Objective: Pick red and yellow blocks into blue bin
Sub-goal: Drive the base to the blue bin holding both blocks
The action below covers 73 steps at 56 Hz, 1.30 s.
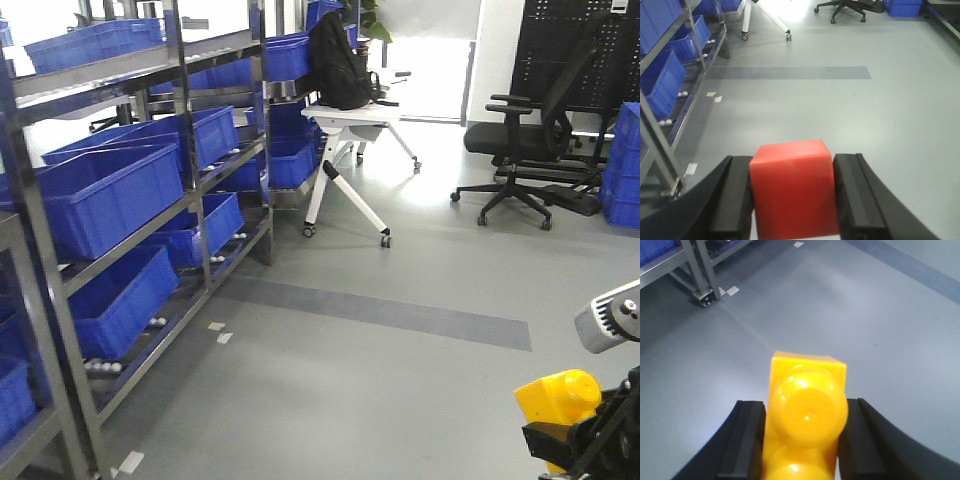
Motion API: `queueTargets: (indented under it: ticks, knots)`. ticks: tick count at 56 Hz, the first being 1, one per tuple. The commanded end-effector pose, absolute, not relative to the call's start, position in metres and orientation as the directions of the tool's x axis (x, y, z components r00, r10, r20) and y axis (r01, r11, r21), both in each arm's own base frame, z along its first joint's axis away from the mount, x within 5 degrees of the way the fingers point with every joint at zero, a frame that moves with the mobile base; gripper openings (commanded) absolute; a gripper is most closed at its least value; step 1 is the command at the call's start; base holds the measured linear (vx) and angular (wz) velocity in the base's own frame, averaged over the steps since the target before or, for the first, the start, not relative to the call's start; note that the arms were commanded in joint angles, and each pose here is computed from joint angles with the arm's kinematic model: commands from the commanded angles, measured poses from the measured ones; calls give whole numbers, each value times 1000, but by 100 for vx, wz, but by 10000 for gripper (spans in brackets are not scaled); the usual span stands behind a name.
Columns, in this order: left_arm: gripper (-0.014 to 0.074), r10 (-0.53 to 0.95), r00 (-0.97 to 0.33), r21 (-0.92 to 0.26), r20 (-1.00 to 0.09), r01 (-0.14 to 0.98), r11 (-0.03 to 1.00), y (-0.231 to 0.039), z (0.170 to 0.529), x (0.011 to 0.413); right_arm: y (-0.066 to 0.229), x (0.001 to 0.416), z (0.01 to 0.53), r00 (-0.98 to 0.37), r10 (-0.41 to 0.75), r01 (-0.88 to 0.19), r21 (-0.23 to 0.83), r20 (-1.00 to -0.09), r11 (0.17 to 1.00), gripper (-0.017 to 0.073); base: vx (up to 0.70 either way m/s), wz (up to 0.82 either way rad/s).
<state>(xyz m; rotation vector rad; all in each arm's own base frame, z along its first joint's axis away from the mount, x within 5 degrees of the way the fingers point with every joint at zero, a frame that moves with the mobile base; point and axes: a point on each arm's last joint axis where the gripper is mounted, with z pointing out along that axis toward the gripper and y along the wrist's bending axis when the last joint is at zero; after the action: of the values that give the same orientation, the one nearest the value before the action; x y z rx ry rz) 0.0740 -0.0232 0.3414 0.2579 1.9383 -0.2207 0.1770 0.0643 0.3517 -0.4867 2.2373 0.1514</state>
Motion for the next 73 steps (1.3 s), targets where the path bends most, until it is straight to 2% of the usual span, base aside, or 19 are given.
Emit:
queueTargets:
  ticks: [1,29,73]
  knots:
    - [224,36,-278,-47,-960,286,957,-24,356,77,64,178,368,-504,-275,-387,-71,-819,919,307,36,-15]
    - [224,36,-278,-47,-960,286,957,-24,356,77,64,178,368,-504,-275,-387,-71,-819,919,307,37,6]
    - [224,36,-278,-47,-960,286,957,-24,356,77,64,178,368,-504,-275,-387,-71,-819,919,307,34,20]
